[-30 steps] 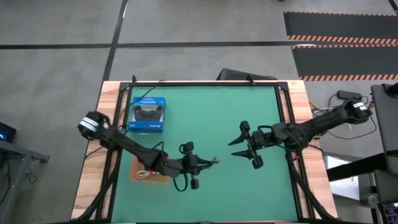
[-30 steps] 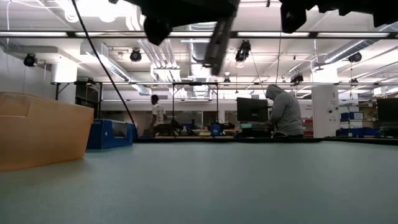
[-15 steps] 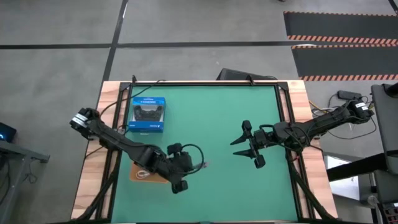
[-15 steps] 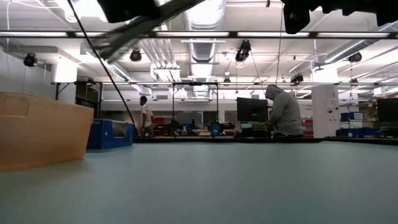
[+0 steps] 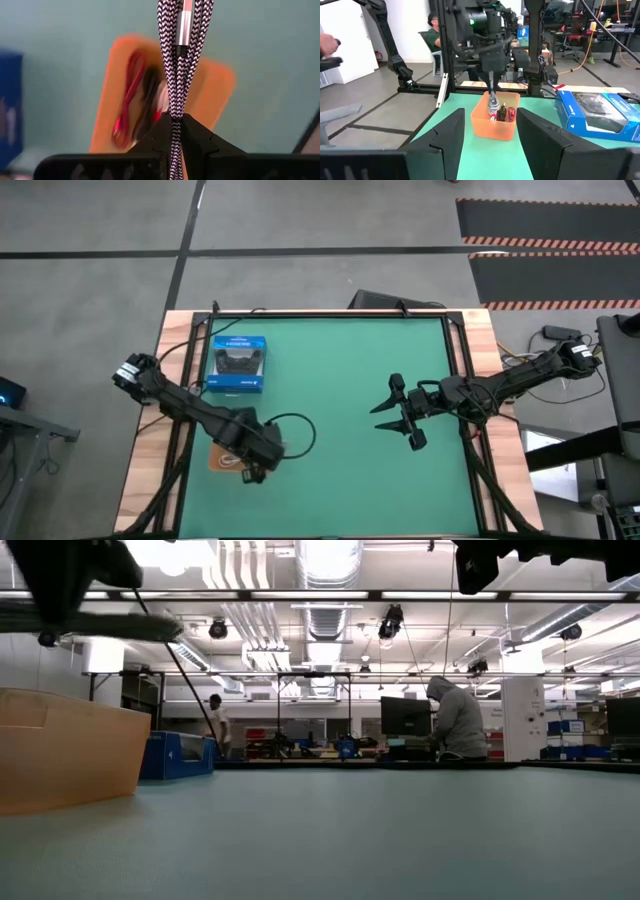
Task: Pick and place USB-C Cables
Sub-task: Put the black white charger cable into the orange bin
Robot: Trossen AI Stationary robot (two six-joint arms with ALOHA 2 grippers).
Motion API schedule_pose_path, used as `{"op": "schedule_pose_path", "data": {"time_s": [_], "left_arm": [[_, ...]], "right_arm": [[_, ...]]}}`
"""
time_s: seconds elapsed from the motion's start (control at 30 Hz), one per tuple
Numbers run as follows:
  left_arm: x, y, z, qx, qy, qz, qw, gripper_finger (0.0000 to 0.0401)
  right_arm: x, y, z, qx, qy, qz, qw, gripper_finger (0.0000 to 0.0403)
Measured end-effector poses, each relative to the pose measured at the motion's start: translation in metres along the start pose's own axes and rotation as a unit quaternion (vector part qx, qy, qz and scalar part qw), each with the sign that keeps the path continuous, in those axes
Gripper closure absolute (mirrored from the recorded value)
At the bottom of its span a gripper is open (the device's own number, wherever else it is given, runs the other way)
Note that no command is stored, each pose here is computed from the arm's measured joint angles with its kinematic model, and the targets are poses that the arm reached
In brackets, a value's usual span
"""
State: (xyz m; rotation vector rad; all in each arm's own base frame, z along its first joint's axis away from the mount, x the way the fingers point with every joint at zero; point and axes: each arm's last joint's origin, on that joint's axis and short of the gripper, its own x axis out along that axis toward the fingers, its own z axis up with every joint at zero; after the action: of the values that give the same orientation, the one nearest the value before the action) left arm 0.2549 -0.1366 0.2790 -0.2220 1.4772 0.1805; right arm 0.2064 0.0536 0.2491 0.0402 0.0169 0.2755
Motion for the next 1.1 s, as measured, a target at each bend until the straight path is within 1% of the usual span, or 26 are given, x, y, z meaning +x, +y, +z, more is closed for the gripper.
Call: {"op": "schedule_pose_path", "data": {"time_s": [0.13, 0.27, 0.43, 0.7, 1.1], "left_arm": [[0.007, 0.007, -0.009, 0.018, 0.053, 0.036, 0.998, 0.0393], [0.016, 0.010, -0.012, 0.054, 0.068, 0.045, 0.995, 0.0393], [0.029, 0.014, -0.018, 0.059, 0.087, 0.061, 0.993, 0.0393], [0.050, 0.020, -0.024, 0.061, 0.094, 0.082, 0.990, 0.0393], [0.077, 0.024, -0.028, 0.059, 0.075, 0.072, 0.993, 0.0393]], "right_arm": [[0.000, 0.000, 0.000, 0.000, 0.000, 0.000, 1.000, 0.0234], [0.000, 0.000, 0.000, 0.000, 0.000, 0.000, 1.000, 0.0234], [0.000, 0.000, -0.001, 0.000, 0.002, 0.000, 1.000, 0.0234], [0.000, 0.000, -0.001, 0.000, 0.003, 0.000, 1.000, 0.0234], [0.000, 0.000, -0.001, 0.000, 0.003, 0.000, 1.000, 0.0234]]}}
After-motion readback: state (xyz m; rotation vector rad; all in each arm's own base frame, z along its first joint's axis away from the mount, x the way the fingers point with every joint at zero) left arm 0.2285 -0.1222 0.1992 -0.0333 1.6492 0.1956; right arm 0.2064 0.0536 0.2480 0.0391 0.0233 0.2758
